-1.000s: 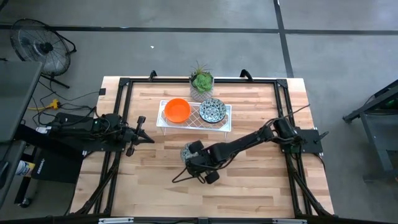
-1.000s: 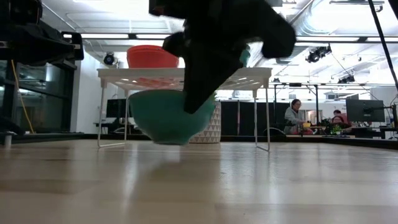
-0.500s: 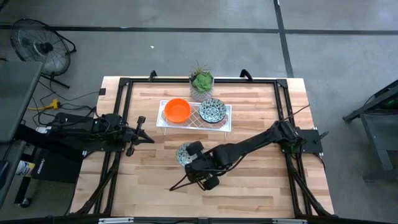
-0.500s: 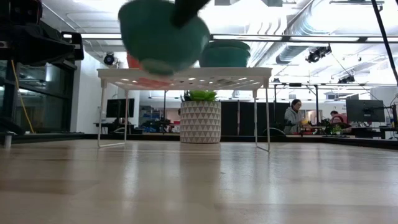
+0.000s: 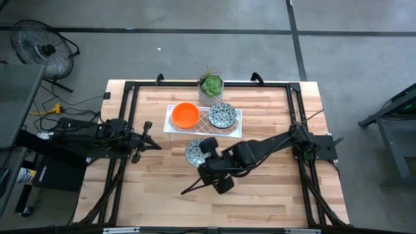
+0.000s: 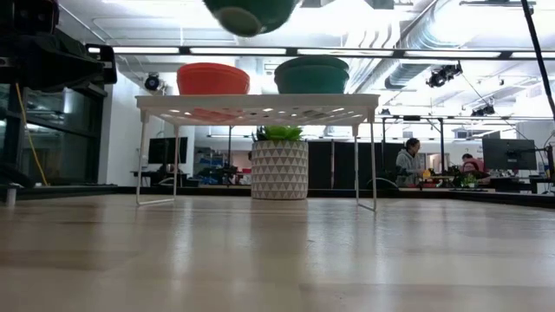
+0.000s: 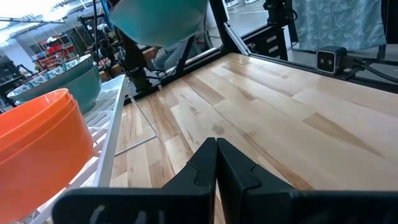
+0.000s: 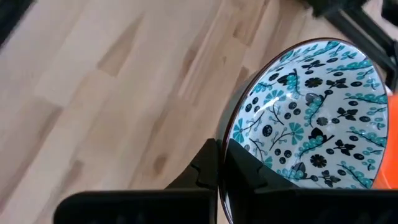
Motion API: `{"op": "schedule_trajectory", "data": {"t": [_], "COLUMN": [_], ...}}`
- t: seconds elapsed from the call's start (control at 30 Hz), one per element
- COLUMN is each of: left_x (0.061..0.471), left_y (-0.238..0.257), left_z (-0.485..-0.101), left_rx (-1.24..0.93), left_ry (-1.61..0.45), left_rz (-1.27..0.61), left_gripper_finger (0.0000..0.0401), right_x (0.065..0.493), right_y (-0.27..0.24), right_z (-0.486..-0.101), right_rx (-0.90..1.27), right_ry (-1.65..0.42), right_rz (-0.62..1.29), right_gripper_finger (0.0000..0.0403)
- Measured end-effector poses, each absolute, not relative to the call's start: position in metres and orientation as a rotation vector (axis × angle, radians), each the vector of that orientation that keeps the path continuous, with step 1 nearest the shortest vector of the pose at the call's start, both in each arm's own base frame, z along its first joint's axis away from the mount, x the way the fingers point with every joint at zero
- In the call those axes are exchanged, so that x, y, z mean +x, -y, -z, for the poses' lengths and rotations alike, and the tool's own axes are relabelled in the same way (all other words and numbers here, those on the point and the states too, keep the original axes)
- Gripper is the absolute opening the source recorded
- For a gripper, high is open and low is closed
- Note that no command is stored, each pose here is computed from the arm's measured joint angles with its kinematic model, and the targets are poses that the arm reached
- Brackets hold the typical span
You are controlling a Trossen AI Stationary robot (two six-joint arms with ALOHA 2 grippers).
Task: Pick & Place Mini bowls
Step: Stack the blue bowl on the blue bowl on the shelf
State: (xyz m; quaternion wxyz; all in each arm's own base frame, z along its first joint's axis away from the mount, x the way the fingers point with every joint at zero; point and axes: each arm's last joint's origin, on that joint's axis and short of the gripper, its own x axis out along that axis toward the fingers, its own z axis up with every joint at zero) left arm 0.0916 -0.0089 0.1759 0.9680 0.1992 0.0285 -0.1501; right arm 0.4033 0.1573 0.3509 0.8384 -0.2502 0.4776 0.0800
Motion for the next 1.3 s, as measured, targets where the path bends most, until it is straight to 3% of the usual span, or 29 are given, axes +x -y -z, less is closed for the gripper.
{"op": "schedule_trajectory", "data": {"t": [0.5,1.1,1.3], "left_x": [0.092,0.092,0.092], "left_y": [0.009,0.009,0.009], "left_z": [-0.176,-0.176,-0.176], "left_rx": [0.403,0.403,0.403], "left_ry": [-0.058,-0.058,-0.057], "left_rz": [0.303,0.301,0.301], "left_gripper_finger": [0.0000,0.0000,0.0000], "right_x": [0.389,0.381,0.379], "right_y": [-0.126,-0.063,-0.043], "right_z": [-0.367,-0.386,-0.384], "right_rx": [-0.607,-0.463,-0.368], "right_ry": [-1.105,-1.149,-1.212], "right_rz": [-0.033,0.218,0.200], "right_gripper_finger": [0.0001,0.0001,0.0001]}}
